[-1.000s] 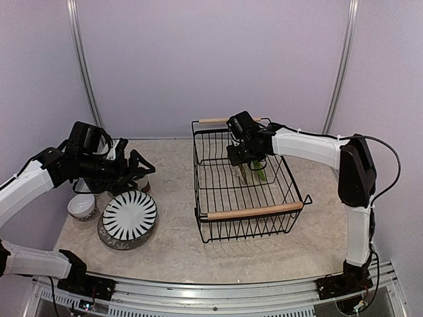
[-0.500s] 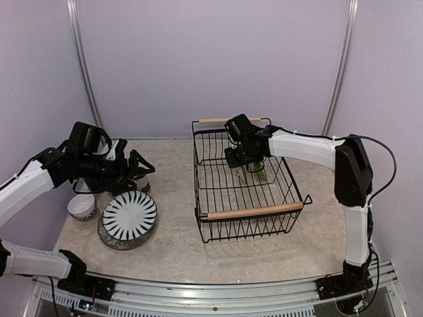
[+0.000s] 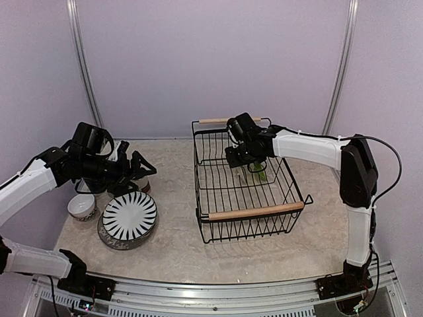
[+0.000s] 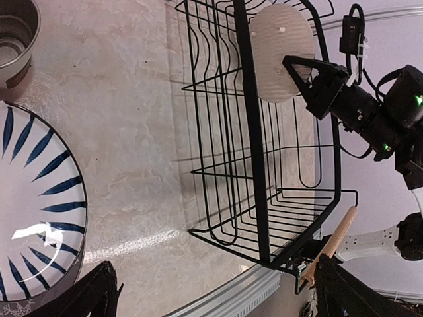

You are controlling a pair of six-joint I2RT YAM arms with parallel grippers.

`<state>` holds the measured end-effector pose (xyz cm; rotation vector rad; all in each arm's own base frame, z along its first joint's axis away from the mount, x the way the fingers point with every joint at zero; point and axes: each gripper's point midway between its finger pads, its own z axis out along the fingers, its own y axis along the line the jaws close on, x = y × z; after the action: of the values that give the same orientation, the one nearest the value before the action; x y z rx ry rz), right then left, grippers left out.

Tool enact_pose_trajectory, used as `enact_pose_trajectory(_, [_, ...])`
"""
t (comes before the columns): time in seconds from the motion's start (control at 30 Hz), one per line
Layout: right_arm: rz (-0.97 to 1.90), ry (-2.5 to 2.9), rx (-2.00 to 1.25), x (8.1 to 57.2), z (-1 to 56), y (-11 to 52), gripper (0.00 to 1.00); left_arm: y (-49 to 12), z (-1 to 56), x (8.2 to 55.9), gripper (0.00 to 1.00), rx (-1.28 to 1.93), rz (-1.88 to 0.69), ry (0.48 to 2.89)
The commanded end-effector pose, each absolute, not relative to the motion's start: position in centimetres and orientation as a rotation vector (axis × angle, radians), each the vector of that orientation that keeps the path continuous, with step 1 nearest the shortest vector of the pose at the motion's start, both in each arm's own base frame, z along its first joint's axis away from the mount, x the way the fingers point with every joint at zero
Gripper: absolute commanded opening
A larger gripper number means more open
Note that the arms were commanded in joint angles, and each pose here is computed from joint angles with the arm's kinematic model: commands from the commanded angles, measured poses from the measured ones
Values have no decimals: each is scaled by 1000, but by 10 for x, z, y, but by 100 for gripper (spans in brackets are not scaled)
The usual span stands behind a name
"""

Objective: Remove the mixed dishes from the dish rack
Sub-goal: Grab the plate from the dish rack, then pass from the right arm to the left

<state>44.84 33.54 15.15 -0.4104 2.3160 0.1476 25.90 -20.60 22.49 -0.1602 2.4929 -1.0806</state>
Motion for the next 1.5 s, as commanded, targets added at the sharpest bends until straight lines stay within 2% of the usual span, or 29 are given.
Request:
enact_pose_trajectory(0.0, [268,2177,-360,447,213,339,0,-207,224,257,99,-160,-1077,2500])
enact_pose_trajectory(0.23, [394,2113,-389,439,239,348,0,-207,222,257,98,-168,-1075,2512])
enact_pose_trajectory(0.5, [524,1952,-514,409,267,352,0,-208,224,257,98,-171,-1082,2514])
enact_pose_trajectory(0.77, [374,1819,-630,376,291,355,0,-212,230,256,98,-161,-1117,2510])
enact_pose_trajectory(1.07, [42,1569,-913,314,319,405,0,-219,253,258,97,-130,-1200,2472])
enact_pose_trajectory(1.2, [-93,1488,-1033,293,309,432,0,-218,263,261,95,-164,-1308,2419])
enact_pose_trajectory(1.47, [-279,1362,-1180,267,284,473,0,-210,274,262,99,-255,-1506,2313])
